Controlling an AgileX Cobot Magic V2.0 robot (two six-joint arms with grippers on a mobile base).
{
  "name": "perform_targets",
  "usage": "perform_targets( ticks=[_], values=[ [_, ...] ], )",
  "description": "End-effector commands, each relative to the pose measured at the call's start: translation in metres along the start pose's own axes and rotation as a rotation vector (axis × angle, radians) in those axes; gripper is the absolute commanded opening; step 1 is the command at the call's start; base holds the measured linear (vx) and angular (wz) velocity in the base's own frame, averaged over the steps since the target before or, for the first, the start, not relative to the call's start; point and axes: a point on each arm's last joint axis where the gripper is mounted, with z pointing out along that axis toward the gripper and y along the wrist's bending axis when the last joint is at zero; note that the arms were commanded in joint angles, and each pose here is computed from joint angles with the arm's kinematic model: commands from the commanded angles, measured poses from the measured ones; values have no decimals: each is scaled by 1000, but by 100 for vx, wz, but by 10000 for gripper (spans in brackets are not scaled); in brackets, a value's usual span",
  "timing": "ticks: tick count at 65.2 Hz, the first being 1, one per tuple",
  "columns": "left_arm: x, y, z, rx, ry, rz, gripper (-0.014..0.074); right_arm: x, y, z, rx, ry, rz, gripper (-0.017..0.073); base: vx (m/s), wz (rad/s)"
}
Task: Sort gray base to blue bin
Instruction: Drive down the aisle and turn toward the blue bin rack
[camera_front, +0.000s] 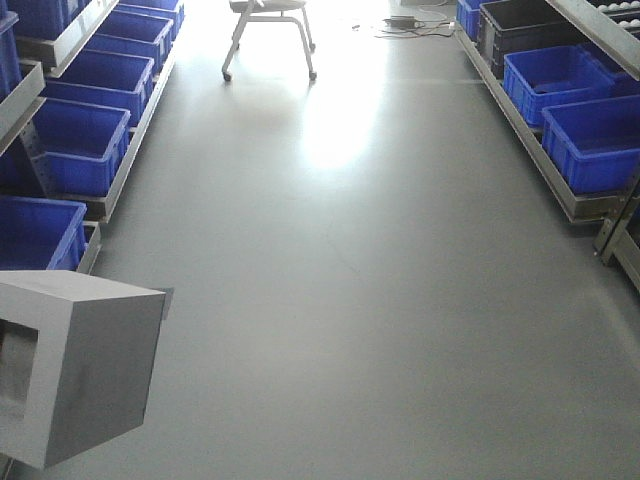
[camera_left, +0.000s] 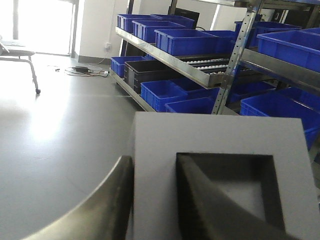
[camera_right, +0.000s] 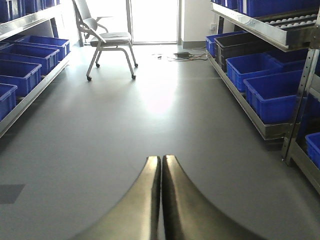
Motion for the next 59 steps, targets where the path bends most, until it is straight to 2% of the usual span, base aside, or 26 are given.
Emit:
perform_targets(
  ticks=[1,59],
  values=[
    [-20,-4,-2,12,-128,-23,-6,-5,0,1,4,-53,-20,-5,41,-5],
    [-20,-4,-2,12,-128,-23,-6,-5,0,1,4,-53,-20,-5,38,2]
  ],
)
